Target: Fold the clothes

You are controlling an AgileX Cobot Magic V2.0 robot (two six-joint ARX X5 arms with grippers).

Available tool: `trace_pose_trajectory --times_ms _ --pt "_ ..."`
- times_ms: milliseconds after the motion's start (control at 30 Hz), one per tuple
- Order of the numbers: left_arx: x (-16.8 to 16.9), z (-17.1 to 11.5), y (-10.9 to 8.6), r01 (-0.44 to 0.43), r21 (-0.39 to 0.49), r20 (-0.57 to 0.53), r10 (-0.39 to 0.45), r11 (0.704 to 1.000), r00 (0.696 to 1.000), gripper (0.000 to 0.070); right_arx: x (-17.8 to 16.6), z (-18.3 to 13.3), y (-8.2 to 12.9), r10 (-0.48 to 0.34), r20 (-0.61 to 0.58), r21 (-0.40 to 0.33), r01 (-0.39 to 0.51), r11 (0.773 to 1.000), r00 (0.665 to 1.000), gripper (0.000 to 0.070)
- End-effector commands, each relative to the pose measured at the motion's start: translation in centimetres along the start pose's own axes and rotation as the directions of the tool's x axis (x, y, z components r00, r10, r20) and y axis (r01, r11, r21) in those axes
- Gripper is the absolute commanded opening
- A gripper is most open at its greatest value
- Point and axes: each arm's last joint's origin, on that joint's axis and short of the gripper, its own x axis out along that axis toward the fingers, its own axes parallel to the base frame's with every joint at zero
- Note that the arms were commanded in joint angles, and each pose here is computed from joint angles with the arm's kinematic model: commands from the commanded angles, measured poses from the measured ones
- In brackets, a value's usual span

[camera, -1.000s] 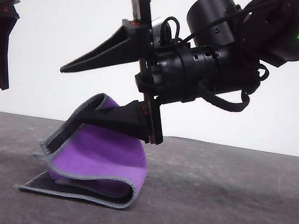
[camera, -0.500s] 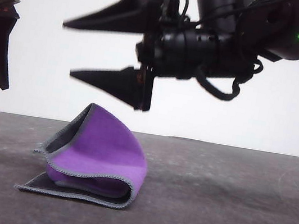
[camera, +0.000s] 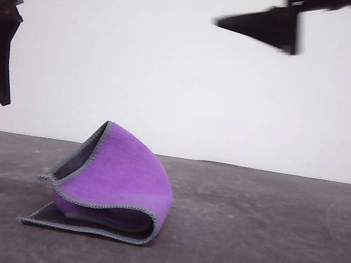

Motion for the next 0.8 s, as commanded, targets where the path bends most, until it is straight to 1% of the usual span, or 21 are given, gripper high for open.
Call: trace_pose_trajectory --times_ms 0,33,67,100,167,267,300,333,367,400,433,500,600,767 --pt "0.0 0.3 -0.1 0.0 0.009 0.008 0.0 1.0 1.0 0.0396 -1.4 -0.7 0.4 -0.207 -0.037 -0.157 0.198 0.968 0.978 0.0405" --pt "0.0 0.4 -0.1 0.0 0.01 0.012 0.0 1.0 1.0 0.0396 -2.4 -1.0 0.7 -0.304 -0.043 -0.18 0.291 0.939 0.952 0.0405" --pt "0.0 0.4 -0.1 0.0 0.012 0.016 0.0 1.0 1.0 0.0396 -3.3 -1.3 1.1 -0.391 -0.047 -0.198 0.375 0.906 0.919 0.0405" --pt "0.0 0.5 -0.1 0.0 0.014 0.023 -0.001 1.0 1.0 0.0396 -4.1 -1.6 1.5 -0.466 -0.048 -0.213 0.447 0.869 0.883 0.0405" --pt "0.0 0.6 -0.1 0.001 0.019 0.035 -0.001 1.0 0.999 0.0396 -5.9 -2.2 2.3 -0.596 -0.043 -0.234 0.572 0.786 0.802 0.0405" --pt "0.0 0.7 -0.1 0.0 0.024 0.047 -0.001 1.0 0.999 0.0396 -8.2 -3.1 3.2 -0.737 -0.035 -0.232 0.712 0.663 0.675 0.0405" --pt "0.0 0.7 -0.1 0.0 0.025 0.05 -0.002 1.0 0.999 0.0396 -8.9 -3.4 3.5 -0.764 -0.041 -0.231 0.738 0.634 0.644 0.0405" --pt "0.0 0.8 -0.1 0.0 0.026 0.053 -0.002 1.0 0.999 0.0396 -9.4 -3.7 3.7 -0.779 -0.049 -0.23 0.752 0.617 0.625 0.0405" --pt "0.0 0.8 -0.1 0.0 0.026 0.053 -0.002 1.0 0.999 0.0396 -9.9 -4.0 3.9 -0.792 -0.059 -0.227 0.764 0.604 0.608 0.0405" --pt "0.0 0.8 -0.1 0.0 0.026 0.054 -0.002 1.0 0.999 0.0396 -10.3 -4.3 4.1 -0.8 -0.07 -0.222 0.772 0.595 0.596 0.0405" --pt "0.0 0.8 -0.1 0.0 0.026 0.054 -0.002 1.0 0.999 0.0396 -10.6 -4.6 4.3 -0.802 -0.081 -0.217 0.775 0.593 0.591 0.0405" --pt "0.0 0.8 -0.1 0.001 0.027 0.055 -0.002 1.0 0.998 0.0396 -10.9 -5.0 4.4 -0.805 -0.105 -0.216 0.777 0.592 0.584 0.0405" --pt "0.0 0.8 -0.1 0.001 0.026 0.055 -0.002 1.0 0.998 0.0395 -11.0 -5.2 4.4 -0.802 -0.137 -0.217 0.772 0.597 0.582 0.0405" --pt "0.0 0.8 -0.1 0.001 0.024 0.053 -0.002 1.0 0.999 0.0388 -10.8 -5.2 4.2 -0.801 -0.15 -0.218 0.771 0.598 0.579 0.0399"
